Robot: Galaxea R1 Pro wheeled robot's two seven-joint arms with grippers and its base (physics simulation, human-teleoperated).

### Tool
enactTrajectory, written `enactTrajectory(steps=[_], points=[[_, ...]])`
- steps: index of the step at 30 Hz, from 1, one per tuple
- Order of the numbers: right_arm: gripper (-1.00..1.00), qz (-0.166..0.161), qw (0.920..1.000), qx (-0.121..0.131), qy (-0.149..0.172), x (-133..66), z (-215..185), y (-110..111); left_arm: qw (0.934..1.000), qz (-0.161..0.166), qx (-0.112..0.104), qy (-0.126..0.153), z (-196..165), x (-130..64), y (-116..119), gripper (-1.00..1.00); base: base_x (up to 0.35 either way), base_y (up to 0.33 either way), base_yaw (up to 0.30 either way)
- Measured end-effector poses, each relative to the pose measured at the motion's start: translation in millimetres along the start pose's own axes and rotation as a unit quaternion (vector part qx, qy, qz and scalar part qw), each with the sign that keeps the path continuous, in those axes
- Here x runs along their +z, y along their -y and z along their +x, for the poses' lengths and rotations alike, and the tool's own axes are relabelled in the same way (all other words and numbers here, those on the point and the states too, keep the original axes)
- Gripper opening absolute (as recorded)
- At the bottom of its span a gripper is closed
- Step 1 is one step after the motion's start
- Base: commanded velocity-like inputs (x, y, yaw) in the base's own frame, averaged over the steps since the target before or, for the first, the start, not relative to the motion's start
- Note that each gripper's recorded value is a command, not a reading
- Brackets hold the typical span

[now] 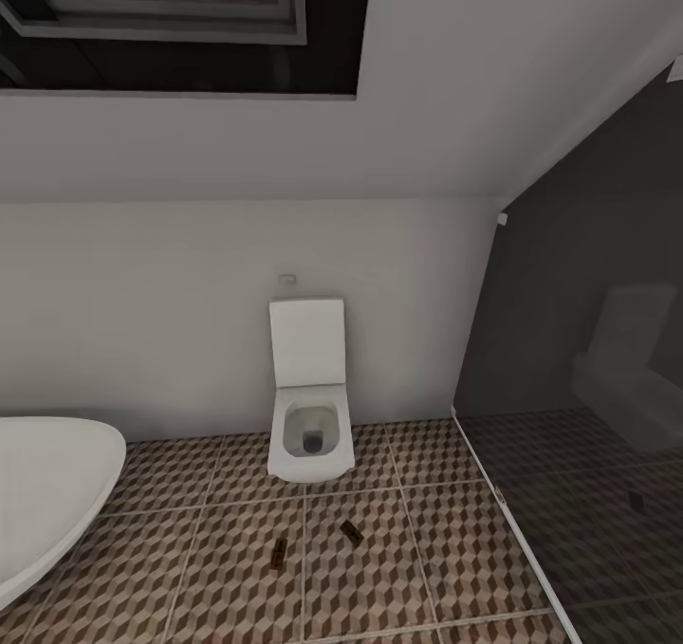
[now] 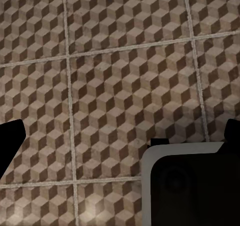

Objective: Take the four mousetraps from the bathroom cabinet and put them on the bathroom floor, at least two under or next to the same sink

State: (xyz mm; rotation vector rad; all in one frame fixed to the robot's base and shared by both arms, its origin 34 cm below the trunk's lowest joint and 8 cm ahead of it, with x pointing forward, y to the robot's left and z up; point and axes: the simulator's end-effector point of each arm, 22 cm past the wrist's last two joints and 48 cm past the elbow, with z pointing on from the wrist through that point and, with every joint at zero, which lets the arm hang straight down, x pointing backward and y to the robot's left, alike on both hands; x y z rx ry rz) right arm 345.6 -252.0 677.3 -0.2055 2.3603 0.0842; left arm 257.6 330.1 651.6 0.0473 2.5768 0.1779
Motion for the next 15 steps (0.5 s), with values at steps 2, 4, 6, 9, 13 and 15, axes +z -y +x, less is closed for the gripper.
enactTrajectory(steps=[2, 4, 6, 9, 13, 15], points=[[1.00, 0.000, 1.0000, 0.000, 0.000, 0.0, 0.0, -0.1, 1.0000, 0.000, 0.000, 0.000, 0.0, 0.0, 0.0, 1.00, 0.000, 0.000, 0.000], [1.00, 0.000, 1.0000, 0.000, 0.000, -0.1, 0.2, -0.2, 1.0000, 0.000, 0.000, 0.000, -0.1, 0.0, 0.0, 1.00, 0.000, 0.000, 0.000], [1.00, 0.000, 1.0000, 0.000, 0.000, -0.1, 0.2, -0.2, 1.0000, 0.000, 0.000, 0.000, -0.1, 0.0, 0.0, 1.00, 0.000, 0.000, 0.000], [1.00, 0.000, 1.0000, 0.000, 0.000, 0.0, -0.1, -0.2, 1.0000, 0.000, 0.000, 0.000, 0.0, 0.0, 0.0, 1.00, 0.000, 0.000, 0.000], [1.00, 0.000, 1.0000, 0.000, 0.000, -0.1, 0.2, -0.2, 1.0000, 0.000, 0.000, 0.000, 0.0, 0.0, 0.0, 1.00, 0.000, 0.000, 0.000], [1.00, 0.000, 1.0000, 0.000, 0.000, -0.1, 0.2, -0.2, 1.0000, 0.000, 0.000, 0.000, -0.1, 0.0, 0.0, 1.00, 0.000, 0.000, 0.000]])
